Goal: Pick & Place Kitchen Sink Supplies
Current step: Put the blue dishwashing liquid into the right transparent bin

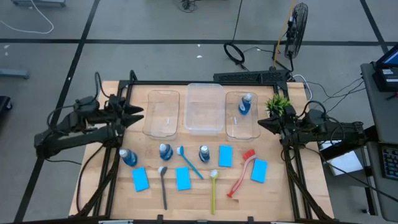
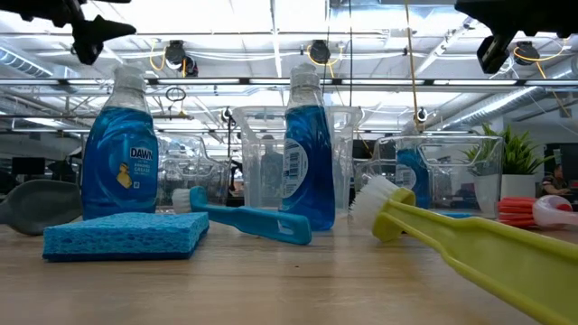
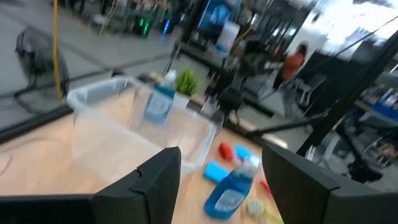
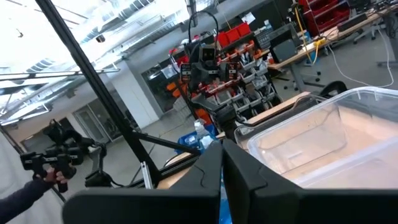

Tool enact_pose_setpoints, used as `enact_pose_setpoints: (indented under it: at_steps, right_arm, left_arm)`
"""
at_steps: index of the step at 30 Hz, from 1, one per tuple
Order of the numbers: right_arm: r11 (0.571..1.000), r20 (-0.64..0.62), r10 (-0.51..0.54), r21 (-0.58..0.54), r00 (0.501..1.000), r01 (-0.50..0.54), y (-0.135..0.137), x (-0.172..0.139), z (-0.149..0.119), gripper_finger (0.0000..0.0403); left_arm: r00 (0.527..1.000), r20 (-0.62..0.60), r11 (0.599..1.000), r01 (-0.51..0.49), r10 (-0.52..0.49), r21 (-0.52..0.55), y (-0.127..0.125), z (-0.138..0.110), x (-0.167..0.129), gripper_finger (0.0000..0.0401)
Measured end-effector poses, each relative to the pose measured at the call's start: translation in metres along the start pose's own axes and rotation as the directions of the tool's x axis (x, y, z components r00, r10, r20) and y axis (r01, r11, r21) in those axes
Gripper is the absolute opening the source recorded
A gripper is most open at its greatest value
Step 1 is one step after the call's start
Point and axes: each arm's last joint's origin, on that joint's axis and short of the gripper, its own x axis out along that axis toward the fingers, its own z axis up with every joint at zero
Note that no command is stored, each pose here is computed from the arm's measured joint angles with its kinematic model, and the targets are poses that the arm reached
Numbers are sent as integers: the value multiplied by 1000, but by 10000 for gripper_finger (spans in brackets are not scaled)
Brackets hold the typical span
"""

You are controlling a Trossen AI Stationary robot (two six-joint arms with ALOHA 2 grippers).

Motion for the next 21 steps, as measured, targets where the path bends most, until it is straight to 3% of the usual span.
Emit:
enact_pose_setpoints:
  at_steps: [9, 13, 21]
  right_arm:
    - [999, -36, -20, 31, 999, 22, -7, 3, -14, 1]
    - [995, -62, -36, 86, 997, 41, -14, 5, -26, 1]
    - [996, 17, 9, 89, 1000, -10, -21, 9, -40, 1]
  left_arm:
    - [956, -283, 993, -94, 72, -68, -6, 20, 20, 227]
    - [917, -393, 984, -125, 66, -127, -11, 26, 23, 227]
    - [812, -583, 945, -211, 27, -250, -26, 34, 15, 227]
